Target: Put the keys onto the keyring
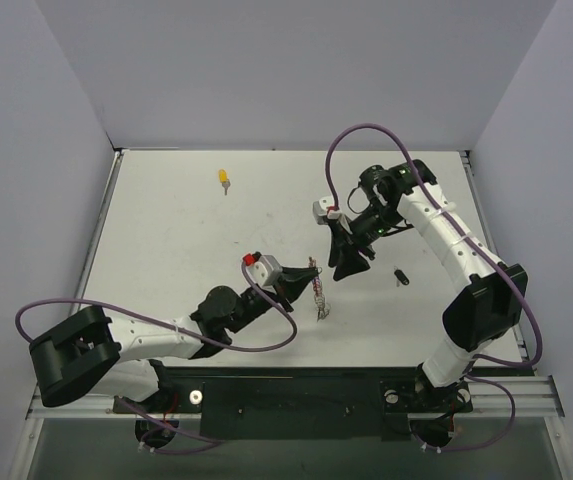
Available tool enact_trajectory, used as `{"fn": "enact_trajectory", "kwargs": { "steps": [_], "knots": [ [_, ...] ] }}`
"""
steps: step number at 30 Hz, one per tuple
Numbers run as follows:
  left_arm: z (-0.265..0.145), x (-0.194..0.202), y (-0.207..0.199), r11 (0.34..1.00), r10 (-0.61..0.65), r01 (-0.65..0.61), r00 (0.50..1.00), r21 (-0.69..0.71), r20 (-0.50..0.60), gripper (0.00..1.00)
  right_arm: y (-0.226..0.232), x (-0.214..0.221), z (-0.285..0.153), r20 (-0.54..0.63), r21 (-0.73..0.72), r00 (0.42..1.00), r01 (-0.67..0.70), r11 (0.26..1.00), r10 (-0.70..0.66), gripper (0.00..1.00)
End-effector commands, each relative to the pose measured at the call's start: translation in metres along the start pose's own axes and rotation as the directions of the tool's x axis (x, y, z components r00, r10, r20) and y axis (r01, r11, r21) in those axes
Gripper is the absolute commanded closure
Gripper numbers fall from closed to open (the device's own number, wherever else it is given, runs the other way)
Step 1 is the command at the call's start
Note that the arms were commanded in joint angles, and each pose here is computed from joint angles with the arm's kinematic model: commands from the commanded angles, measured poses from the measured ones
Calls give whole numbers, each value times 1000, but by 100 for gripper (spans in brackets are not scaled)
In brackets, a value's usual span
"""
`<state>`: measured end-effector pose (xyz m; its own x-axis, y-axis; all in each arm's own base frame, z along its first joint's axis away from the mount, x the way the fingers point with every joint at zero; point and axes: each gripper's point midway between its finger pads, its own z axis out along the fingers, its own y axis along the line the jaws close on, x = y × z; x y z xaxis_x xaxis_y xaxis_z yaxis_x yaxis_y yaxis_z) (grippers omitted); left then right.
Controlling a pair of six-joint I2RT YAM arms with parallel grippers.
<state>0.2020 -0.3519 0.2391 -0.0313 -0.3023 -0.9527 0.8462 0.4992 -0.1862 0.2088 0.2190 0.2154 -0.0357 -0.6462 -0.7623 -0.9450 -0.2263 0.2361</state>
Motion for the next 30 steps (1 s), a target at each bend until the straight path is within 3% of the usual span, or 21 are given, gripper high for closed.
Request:
{"fn": "enact_trajectory", "kwargs": {
  "steps": [1, 17, 30],
  "knots": [
    [11, -32, -1, 999, 30, -25, 994, -48, 109, 100, 26, -4, 1, 44, -90, 999, -14, 996, 18, 64],
    [14, -36, -10, 1000, 15, -11, 988, -28, 156, 100, 31, -4, 13, 54, -167, 998, 22, 986, -13, 67],
    [13, -35, -11, 1000, 13, -10, 988, -20, 156, 100, 40, -6, 15, 46, -202, 998, 56, 978, -48, 81]
  ]
}}
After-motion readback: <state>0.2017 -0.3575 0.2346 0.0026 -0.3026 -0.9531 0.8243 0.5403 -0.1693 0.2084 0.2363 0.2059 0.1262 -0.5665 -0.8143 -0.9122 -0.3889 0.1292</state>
